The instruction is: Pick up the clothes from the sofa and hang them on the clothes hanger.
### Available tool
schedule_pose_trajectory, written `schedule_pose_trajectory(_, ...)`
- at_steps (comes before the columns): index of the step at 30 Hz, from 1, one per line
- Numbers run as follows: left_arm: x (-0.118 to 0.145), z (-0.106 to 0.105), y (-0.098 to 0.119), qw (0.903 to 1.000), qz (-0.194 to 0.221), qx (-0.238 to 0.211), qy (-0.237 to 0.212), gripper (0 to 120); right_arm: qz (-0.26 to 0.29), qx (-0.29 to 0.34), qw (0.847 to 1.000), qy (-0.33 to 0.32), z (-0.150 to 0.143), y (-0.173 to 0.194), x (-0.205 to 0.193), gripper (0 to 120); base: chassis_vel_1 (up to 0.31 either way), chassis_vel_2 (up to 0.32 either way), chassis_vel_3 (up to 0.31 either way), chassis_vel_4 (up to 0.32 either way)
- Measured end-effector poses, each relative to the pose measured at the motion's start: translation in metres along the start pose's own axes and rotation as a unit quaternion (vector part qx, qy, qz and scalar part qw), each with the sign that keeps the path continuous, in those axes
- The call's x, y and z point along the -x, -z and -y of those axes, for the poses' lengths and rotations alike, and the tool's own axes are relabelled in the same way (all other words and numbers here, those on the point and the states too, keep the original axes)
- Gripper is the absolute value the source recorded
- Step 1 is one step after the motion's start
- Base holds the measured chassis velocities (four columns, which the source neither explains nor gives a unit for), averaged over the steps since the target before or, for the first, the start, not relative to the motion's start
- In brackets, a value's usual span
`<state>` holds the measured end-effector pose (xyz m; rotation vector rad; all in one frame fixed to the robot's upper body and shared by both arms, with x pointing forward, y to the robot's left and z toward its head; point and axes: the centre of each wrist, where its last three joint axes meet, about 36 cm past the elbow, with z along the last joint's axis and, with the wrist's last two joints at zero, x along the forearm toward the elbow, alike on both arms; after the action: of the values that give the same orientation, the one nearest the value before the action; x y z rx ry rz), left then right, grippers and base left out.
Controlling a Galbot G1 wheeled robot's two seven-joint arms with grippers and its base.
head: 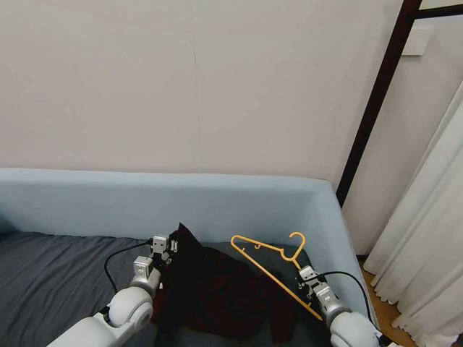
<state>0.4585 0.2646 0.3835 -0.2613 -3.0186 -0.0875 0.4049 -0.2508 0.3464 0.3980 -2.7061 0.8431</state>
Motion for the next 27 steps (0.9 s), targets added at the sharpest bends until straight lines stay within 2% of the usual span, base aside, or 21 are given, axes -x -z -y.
schedule_pose_trajectory(1,0.0,0.0,0.0,1.0,0.0,0.0,0.0,0,0.0,0.0,1.0,0.0,0.0,0.0,0.0,4,0.0,0.0,0.0,0.0)
schedule_pose_trajectory(5,-0.006,0.008,0.014,0.9999,-0.003,-0.009,-0.008,0,0.081,-0.094,0.992,-0.006,-0.013,-0.008,-0.005,4,0.0,0.0,0.0,0.0)
schedule_pose_trajectory(7,-0.005,0.008,0.017,0.9999,-0.003,-0.008,-0.009,0,0.092,-0.102,0.99,-0.001,-0.016,-0.008,-0.006,4,0.0,0.0,0.0,0.0)
schedule_pose_trajectory(10,-0.001,0.007,0.024,0.9999,0.005,0.006,-0.015,0,0.104,-0.1,0.989,0.029,-0.029,-0.009,-0.01,4,0.0,0.0,0.0,0.0)
schedule_pose_trajectory(17,-0.007,0.016,0.031,0.9994,0.01,0.006,-0.034,0,0.102,-0.081,0.99,0.046,-0.05,-0.003,-0.006,4,0.0,0.0,0.0,0.0)
schedule_pose_trajectory(27,-0.021,0.021,0.018,0.9992,-0.002,0.011,-0.04,0,0.078,-0.025,0.996,0.035,-0.066,0.024,0.014,4,0.0,0.0,0.0,0.0)
